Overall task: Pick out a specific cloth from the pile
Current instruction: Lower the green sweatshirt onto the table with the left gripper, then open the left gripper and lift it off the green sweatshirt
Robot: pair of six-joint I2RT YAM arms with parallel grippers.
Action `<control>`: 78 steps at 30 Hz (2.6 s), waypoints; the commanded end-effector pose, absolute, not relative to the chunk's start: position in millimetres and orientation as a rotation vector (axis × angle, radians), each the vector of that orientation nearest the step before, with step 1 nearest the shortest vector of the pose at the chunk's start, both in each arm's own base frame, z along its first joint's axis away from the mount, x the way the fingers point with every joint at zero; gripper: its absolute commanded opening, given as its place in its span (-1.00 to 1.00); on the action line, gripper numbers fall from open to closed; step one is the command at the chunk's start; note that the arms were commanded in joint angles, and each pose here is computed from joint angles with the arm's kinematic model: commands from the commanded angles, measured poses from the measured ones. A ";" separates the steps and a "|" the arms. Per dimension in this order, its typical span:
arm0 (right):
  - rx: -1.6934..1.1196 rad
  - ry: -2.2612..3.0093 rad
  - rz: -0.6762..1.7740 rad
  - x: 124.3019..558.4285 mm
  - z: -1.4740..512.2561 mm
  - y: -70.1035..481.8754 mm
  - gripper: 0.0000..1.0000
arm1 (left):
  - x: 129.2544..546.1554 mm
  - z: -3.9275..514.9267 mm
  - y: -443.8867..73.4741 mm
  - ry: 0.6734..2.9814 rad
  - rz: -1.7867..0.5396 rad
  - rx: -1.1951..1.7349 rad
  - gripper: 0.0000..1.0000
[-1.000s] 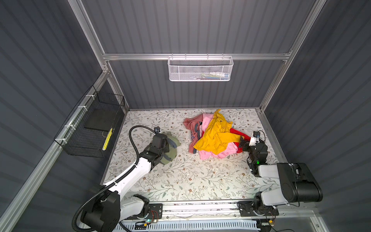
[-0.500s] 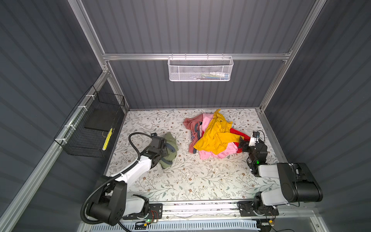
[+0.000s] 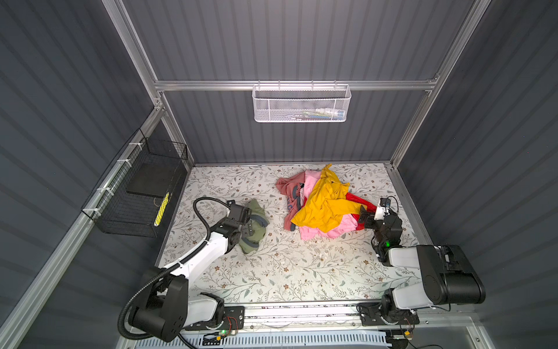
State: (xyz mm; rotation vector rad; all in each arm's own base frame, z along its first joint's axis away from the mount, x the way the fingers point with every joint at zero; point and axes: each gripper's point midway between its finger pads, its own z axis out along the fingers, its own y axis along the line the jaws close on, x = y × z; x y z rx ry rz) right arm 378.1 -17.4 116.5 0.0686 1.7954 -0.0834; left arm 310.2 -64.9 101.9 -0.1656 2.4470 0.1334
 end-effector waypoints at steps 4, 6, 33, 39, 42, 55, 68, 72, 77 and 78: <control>0.076 1.783 -0.068 381.7 121.8 -17.1 0.98 | 302.9 149.2 -65.2 2.335 0.232 -0.114 0.88; 0.079 1.781 -0.068 381.7 122.3 -17.4 0.98 | 304.2 156.9 -71.4 2.316 0.221 -0.072 0.92; 0.077 1.779 -0.068 381.7 122.9 -17.3 0.98 | 326.9 100.7 -108.0 2.532 -0.028 0.088 -0.06; 0.077 1.780 -0.068 381.7 122.4 -17.3 0.98 | 300.8 86.1 -74.8 2.585 0.085 -0.067 -0.03; 0.078 1.780 -0.067 381.7 122.5 -17.1 0.98 | 295.5 78.4 -70.1 2.627 0.075 -0.119 0.10; 0.078 1.780 -0.068 381.7 122.2 -17.4 0.98 | 324.5 29.8 -88.9 2.788 0.039 -0.089 0.57; 0.078 1.781 -0.068 381.7 122.0 -17.5 0.98 | 369.7 5.9 -52.9 2.819 0.150 -0.129 0.48; 0.079 1.781 -0.069 381.5 122.2 -17.8 0.99 | 390.0 4.3 -38.9 2.810 0.181 -0.082 0.47; 0.079 1.780 -0.069 381.5 122.4 -17.6 0.98 | 417.6 9.2 -28.3 2.764 0.259 -0.028 0.50; 0.078 1.780 -0.067 381.7 122.6 -17.5 0.98 | 424.6 10.8 -26.9 2.749 0.269 -0.019 0.51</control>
